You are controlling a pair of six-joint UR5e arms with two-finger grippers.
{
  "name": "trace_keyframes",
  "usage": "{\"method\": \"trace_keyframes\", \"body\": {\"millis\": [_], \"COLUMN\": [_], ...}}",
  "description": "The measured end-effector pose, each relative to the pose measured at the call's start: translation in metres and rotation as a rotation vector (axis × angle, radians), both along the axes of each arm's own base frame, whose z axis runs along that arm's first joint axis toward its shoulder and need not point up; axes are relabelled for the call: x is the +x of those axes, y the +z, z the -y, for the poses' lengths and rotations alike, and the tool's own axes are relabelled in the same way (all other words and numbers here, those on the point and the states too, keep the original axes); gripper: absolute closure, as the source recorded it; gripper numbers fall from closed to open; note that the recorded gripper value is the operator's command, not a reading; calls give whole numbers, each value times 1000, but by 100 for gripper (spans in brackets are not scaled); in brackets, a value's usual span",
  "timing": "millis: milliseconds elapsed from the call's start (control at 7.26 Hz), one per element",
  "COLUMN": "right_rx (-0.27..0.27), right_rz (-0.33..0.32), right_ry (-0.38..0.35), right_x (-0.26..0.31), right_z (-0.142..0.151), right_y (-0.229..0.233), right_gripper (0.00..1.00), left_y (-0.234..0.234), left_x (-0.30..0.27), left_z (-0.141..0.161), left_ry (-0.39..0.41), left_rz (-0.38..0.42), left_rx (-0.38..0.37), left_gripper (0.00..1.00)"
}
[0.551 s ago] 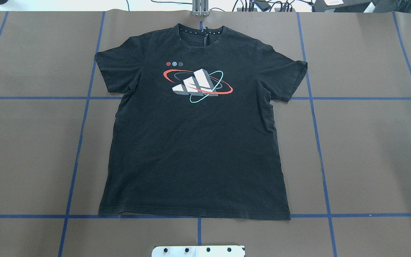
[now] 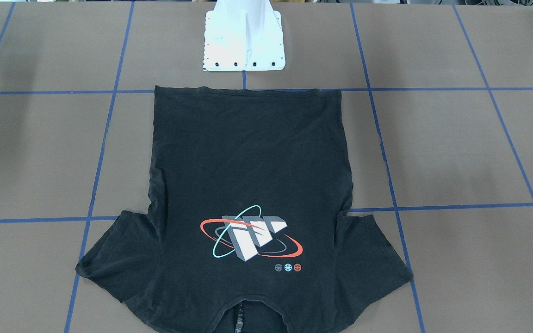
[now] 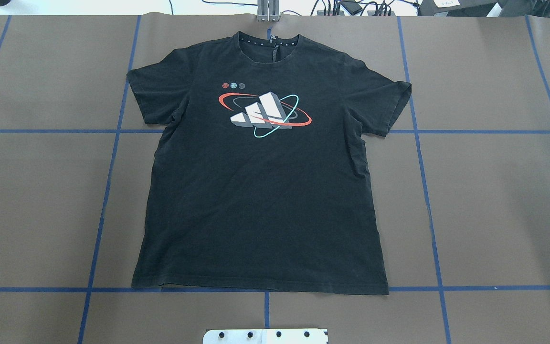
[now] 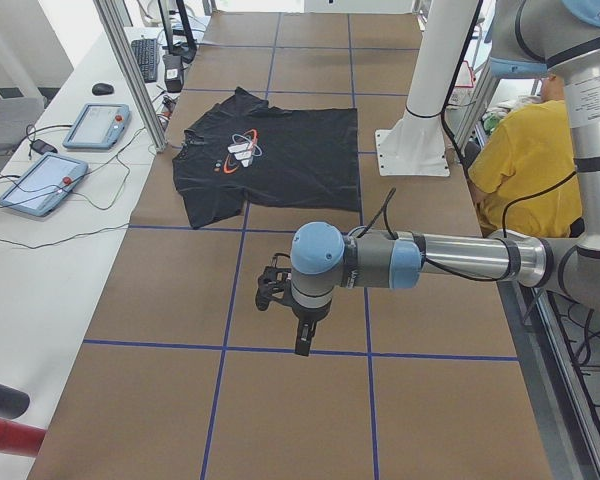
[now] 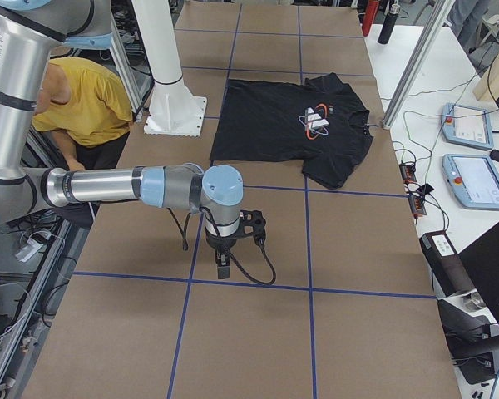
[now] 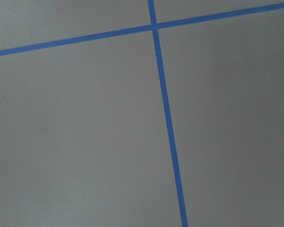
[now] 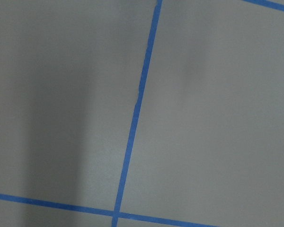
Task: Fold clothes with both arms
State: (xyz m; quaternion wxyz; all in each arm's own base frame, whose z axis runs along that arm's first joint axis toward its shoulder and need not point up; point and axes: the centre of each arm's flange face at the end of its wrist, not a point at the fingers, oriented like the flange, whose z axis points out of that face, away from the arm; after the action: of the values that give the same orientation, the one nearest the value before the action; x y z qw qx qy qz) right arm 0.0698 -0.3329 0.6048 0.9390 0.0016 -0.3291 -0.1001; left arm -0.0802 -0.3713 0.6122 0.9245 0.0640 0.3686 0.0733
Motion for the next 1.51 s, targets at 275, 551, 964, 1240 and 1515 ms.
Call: {"method": "trace_keyframes", "body": {"millis": [275, 551, 964, 1240, 1515], "right_rx": [15, 105, 315, 308, 295], "right_rz": [0, -1, 6, 67, 137], "right_ry": [0, 4, 21, 69, 80], "right_x": [0, 0, -1, -5, -13], "right_z": [3, 13, 51, 100, 155], "right_y": [-5, -30, -66, -68, -73], "right_gripper": [0, 0, 0, 0, 0], "left_y": [-13, -39, -101, -160, -184], "left_x": [-1, -1, -3, -4, 2], "left_z": [4, 18, 57, 104, 147], "left_ry": [-2, -6, -6, -7, -24], "left_rz": [8, 11, 16, 25, 3], "left_rx": [47, 109, 288, 549, 629], "left_gripper": [0, 0, 0, 0, 0]}}
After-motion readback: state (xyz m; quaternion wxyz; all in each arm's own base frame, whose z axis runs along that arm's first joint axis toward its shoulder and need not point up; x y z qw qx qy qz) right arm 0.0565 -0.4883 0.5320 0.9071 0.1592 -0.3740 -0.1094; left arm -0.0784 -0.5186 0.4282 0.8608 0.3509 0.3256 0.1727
